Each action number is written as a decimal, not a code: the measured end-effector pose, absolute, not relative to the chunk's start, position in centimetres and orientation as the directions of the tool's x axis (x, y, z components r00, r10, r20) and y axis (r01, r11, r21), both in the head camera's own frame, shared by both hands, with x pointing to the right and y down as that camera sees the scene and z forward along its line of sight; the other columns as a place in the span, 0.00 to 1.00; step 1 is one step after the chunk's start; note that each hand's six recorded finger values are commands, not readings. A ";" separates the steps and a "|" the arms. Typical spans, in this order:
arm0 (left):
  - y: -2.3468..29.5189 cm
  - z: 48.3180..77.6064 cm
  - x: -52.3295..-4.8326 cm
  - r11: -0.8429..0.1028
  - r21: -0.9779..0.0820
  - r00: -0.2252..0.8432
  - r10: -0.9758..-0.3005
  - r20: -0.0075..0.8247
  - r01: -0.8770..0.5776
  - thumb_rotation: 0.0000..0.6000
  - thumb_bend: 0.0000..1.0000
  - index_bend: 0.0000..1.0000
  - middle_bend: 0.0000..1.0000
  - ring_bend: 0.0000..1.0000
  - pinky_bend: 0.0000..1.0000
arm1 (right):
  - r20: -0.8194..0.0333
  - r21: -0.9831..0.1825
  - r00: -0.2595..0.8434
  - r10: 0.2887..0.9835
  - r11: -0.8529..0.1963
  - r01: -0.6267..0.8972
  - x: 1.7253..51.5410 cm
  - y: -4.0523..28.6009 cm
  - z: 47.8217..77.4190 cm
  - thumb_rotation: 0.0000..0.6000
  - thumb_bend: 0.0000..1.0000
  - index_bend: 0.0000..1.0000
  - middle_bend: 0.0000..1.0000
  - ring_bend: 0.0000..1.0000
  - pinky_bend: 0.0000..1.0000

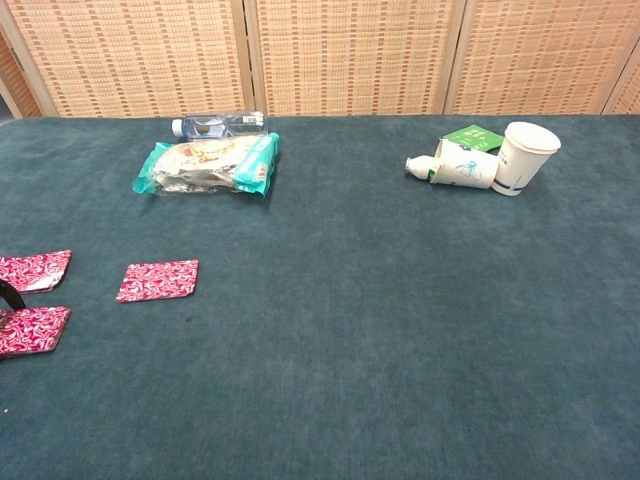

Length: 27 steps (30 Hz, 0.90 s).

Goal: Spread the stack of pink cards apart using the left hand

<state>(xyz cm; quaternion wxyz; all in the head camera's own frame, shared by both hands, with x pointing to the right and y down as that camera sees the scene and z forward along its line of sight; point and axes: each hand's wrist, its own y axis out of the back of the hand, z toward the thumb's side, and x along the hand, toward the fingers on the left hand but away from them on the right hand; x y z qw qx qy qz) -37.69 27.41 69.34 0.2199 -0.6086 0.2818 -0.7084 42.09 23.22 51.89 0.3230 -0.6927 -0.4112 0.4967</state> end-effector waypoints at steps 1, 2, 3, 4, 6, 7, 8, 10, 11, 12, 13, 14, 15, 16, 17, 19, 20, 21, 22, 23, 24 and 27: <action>27.4 69.3 -37.7 -0.744 -0.668 -0.164 -0.656 0.737 -0.029 1.00 0.35 0.25 1.00 1.00 1.00 | -0.422 -0.856 0.168 0.891 -0.453 0.249 42.1 23.2 51.9 1.00 0.13 0.35 0.25 0.16 0.32; 27.4 69.2 -37.7 -0.742 -0.669 -0.165 -0.657 0.735 -0.027 1.00 0.35 0.25 1.00 1.00 1.00 | -0.422 -0.856 0.168 0.891 -0.453 0.249 42.1 23.2 51.9 1.00 0.13 0.35 0.25 0.16 0.32; 27.4 69.1 -37.7 -0.741 -0.671 -0.166 -0.659 0.734 -0.027 1.00 0.35 0.25 1.00 1.00 1.00 | -0.422 -0.856 0.168 0.891 -0.453 0.250 42.1 23.2 51.9 1.00 0.13 0.35 0.25 0.16 0.32; 27.4 69.1 -37.7 -0.740 -0.673 -0.165 -0.660 0.733 -0.029 1.00 0.35 0.24 1.00 1.00 1.00 | -0.423 -0.856 0.169 0.891 -0.453 0.250 42.1 23.2 51.9 1.00 0.13 0.35 0.25 0.16 0.32; 27.4 68.9 -37.7 -0.738 -0.674 -0.165 -0.662 0.731 -0.031 1.00 0.34 0.23 1.00 1.00 1.00 | -0.422 -0.856 0.169 0.890 -0.453 0.249 42.1 23.2 51.9 1.00 0.13 0.35 0.25 0.16 0.32; 27.4 68.8 -37.7 -0.738 -0.675 -0.165 -0.662 0.731 -0.029 1.00 0.34 0.23 1.00 1.00 1.00 | -0.423 -0.856 0.170 0.890 -0.454 0.249 42.1 23.2 51.9 1.00 0.13 0.35 0.25 0.16 0.32; 27.4 68.8 -37.8 -0.739 -0.674 -0.166 -0.661 0.731 -0.026 1.00 0.34 0.22 1.00 1.00 1.00 | -0.423 -0.855 0.170 0.890 -0.454 0.249 42.1 23.2 51.9 1.00 0.13 0.35 0.25 0.16 0.32; 27.4 68.6 -37.8 -0.740 -0.672 -0.166 -0.660 0.733 -0.025 1.00 0.34 0.21 1.00 1.00 1.00 | -0.422 -0.855 0.171 0.890 -0.454 0.250 42.1 23.3 51.9 1.00 0.13 0.35 0.25 0.16 0.32; 27.4 68.5 -37.8 -0.738 -0.674 -0.165 -0.661 0.732 -0.030 1.00 0.33 0.21 1.00 1.00 1.00 | -0.422 -0.856 0.171 0.890 -0.453 0.250 42.1 23.3 51.8 1.00 0.13 0.35 0.25 0.16 0.32; 27.3 68.2 -37.8 -0.734 -0.678 -0.164 -0.665 0.729 -0.040 1.00 0.33 0.21 1.00 1.00 1.00 | -0.421 -0.856 0.171 0.891 -0.453 0.251 42.1 23.2 51.8 1.00 0.13 0.35 0.25 0.16 0.32; 27.1 68.0 -37.8 -0.728 -0.684 -0.162 -0.670 0.725 -0.049 1.00 0.33 0.22 1.00 1.00 1.00 | -0.420 -0.856 0.170 0.891 -0.451 0.251 42.1 23.2 51.8 1.00 0.13 0.35 0.25 0.16 0.32; 26.8 67.6 -37.8 -0.716 -0.695 -0.155 -0.681 0.716 -0.063 1.00 0.32 0.23 0.99 1.00 1.00 | -0.420 -0.856 0.170 0.891 -0.451 0.251 42.1 23.2 51.9 1.00 0.13 0.35 0.25 0.16 0.32; 26.6 67.3 -37.8 -0.705 -0.706 -0.149 -0.692 0.706 -0.073 1.00 0.32 0.25 0.98 1.00 1.00 | -0.421 -0.856 0.169 0.891 -0.452 0.250 42.1 23.2 51.9 1.00 0.13 0.35 0.25 0.16 0.32; 26.3 66.9 -37.7 -0.691 -0.718 -0.139 -0.705 0.695 -0.082 1.00 0.32 0.27 0.94 1.00 1.00 | -0.423 -0.856 0.169 0.890 -0.454 0.249 42.1 23.2 51.9 1.00 0.13 0.35 0.25 0.16 0.32; 25.9 66.5 -37.7 -0.676 -0.731 -0.127 -0.720 0.682 -0.092 1.00 0.32 0.28 0.92 0.99 1.00 | -0.425 -0.855 0.169 0.889 -0.455 0.247 42.1 23.2 52.0 1.00 0.13 0.35 0.25 0.16 0.32; 25.1 65.5 -37.5 -0.639 -0.760 -0.093 -0.755 0.649 -0.115 1.00 0.32 0.30 0.84 0.94 0.95 | -0.426 -0.855 0.169 0.889 -0.456 0.246 42.1 23.2 52.0 1.00 0.13 0.35 0.25 0.16 0.32; 24.8 65.1 -37.4 -0.625 -0.771 -0.079 -0.768 0.635 -0.125 1.00 0.32 0.32 0.76 0.87 0.87 | -0.427 -0.855 0.169 0.888 -0.457 0.246 42.1 23.2 52.0 1.00 0.13 0.35 0.25 0.16 0.32; 24.4 64.6 -37.3 -0.605 -0.785 -0.061 -0.786 0.616 -0.135 1.00 0.32 0.33 0.69 0.80 0.78 | -0.428 -0.854 0.169 0.888 -0.459 0.246 42.1 23.2 52.1 1.00 0.13 0.35 0.25 0.16 0.32; 24.1 64.2 -37.3 -0.587 -0.797 -0.048 -0.800 0.598 -0.141 1.00 0.32 0.34 0.58 0.67 0.63 | -0.430 -0.853 0.168 0.887 -0.460 0.244 42.1 23.1 52.1 1.00 0.13 0.35 0.25 0.16 0.32; 23.7 63.8 -37.3 -0.566 -0.811 -0.033 -0.817 0.576 -0.146 1.00 0.32 0.34 0.52 0.59 0.56 | -0.431 -0.854 0.168 0.887 -0.461 0.243 42.1 23.1 52.1 1.00 0.13 0.35 0.25 0.16 0.32; 23.2 63.1 -37.4 -0.534 -0.832 -0.011 -0.841 0.541 -0.151 1.00 0.32 0.33 0.47 0.53 0.53 | -0.433 -0.854 0.166 0.886 -0.462 0.240 42.1 23.1 52.2 1.00 0.13 0.35 0.25 0.16 0.32; 22.4 61.4 -37.9 -0.461 -0.871 0.056 -0.887 0.459 -0.171 1.00 0.32 0.30 0.39 0.41 0.47 | -0.444 -0.853 0.162 0.881 -0.471 0.225 42.0 23.2 52.5 1.00 0.13 0.35 0.25 0.16 0.32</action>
